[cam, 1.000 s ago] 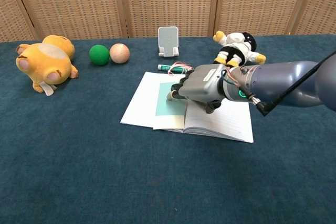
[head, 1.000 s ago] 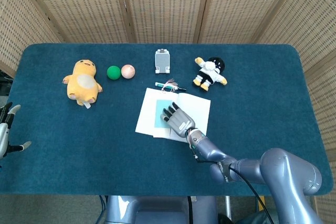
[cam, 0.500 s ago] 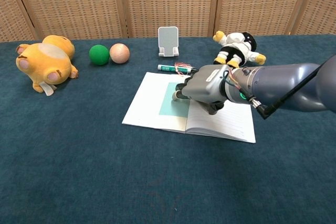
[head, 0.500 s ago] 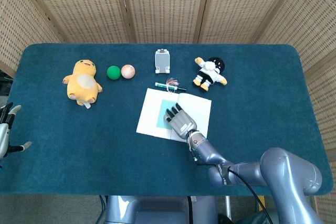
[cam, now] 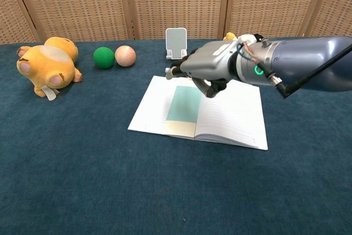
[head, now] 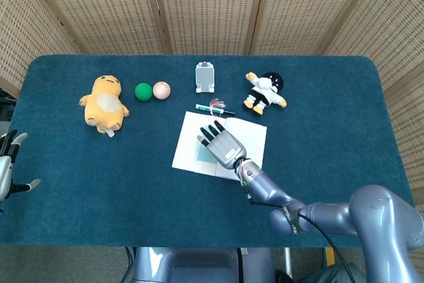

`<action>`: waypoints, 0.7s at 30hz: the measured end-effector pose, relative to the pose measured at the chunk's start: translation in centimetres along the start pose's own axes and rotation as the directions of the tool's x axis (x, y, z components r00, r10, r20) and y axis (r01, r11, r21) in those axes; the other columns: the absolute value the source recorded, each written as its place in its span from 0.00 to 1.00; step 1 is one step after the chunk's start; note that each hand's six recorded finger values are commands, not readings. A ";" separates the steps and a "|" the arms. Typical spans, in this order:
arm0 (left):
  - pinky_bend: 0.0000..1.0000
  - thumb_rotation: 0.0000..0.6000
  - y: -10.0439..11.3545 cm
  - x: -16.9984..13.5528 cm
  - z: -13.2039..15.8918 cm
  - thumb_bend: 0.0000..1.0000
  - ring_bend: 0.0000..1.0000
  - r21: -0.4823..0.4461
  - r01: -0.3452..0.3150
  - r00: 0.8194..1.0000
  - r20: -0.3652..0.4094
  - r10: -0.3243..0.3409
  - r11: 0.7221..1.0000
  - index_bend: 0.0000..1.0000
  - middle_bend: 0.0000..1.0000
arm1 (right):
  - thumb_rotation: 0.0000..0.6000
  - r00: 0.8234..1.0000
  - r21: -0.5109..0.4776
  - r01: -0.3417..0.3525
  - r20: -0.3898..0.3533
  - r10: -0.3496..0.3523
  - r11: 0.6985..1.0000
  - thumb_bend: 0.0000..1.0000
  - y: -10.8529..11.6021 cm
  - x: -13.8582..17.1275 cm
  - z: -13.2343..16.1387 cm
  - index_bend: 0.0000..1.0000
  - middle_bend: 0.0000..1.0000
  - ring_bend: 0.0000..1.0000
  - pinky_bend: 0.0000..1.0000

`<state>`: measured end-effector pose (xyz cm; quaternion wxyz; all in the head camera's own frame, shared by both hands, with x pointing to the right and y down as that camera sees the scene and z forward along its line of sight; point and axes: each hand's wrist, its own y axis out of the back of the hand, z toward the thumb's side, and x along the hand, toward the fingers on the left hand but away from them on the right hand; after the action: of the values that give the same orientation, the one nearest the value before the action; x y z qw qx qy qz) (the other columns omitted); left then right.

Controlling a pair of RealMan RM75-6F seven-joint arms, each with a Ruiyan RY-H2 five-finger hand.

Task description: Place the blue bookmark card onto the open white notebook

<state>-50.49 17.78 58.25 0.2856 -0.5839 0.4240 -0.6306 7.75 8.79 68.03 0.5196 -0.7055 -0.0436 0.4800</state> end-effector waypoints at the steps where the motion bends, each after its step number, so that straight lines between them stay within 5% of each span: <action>1: 0.00 1.00 0.0 0.0 0.0 0.00 0.00 -0.001 0.001 1.000 0.002 -0.001 1.000 0.00 0.00 | 1.00 1.000 -0.010 0.016 0.001 -0.016 1.000 1.00 0.5 0.3 -0.3 0.00 0.00 0.00 0.00; 3: 0.00 1.00 0.0 0.0 0.0 0.00 0.00 -0.002 0.001 1.000 0.004 -0.001 1.000 0.00 0.00 | 1.00 0.998 -0.032 0.057 0.005 -0.057 0.998 0.95 1.5 1.3 -1.0 0.00 0.00 0.00 0.00; 4: 0.00 1.00 0.1 0.0 0.0 0.00 0.00 -0.003 0.002 1.000 0.006 -0.002 1.000 0.00 0.00 | 1.00 0.997 -0.041 0.076 0.007 -0.076 0.996 0.79 1.9 1.7 -1.3 0.00 0.00 0.00 0.00; 6: 0.00 1.00 0.1 -0.1 0.0 0.00 0.00 -0.006 0.002 1.000 0.009 -0.002 1.000 0.00 0.00 | 1.00 0.992 -0.065 0.123 0.017 -0.122 0.990 0.27 2.7 2.8 -2.2 0.00 0.00 0.00 0.00; 8: 0.00 1.00 0.2 -0.2 0.1 0.00 0.00 -0.007 -0.001 1.000 0.016 0.001 1.000 0.00 0.00 | 1.00 0.984 -0.089 0.177 0.029 -0.175 0.980 0.04 3.4 4.1 -3.3 0.00 0.00 0.00 0.00; 13: 0.00 1.00 0.8 -0.9 0.5 0.00 0.00 -0.003 -0.033 0.998 0.050 0.033 0.999 0.00 0.00 | 1.00 0.939 -0.139 0.338 0.115 -0.324 0.931 0.00 4.0 8.1 -7.2 0.00 0.00 0.00 0.00; 17: 0.00 1.00 1.4 -1.9 1.2 0.00 0.00 -0.001 -0.074 0.992 0.104 0.074 0.997 0.00 0.00 | 1.00 0.855 -0.223 0.491 0.305 -0.419 0.842 0.00 1.4 14.6 -12.8 0.00 0.00 0.00 0.00; 21: 0.00 1.00 1.6 -2.5 1.9 0.00 0.00 0.004 -0.110 0.981 0.162 0.108 0.994 0.00 0.00 | 1.00 0.793 -0.281 0.561 0.454 -0.407 0.779 0.00 -3.2 21.8 -16.1 0.00 0.00 0.00 0.00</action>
<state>-48.49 18.81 55.55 0.3567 -0.6074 0.4267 -0.5672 32.47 11.34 56.78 0.4529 -0.6574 -0.4208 0.4308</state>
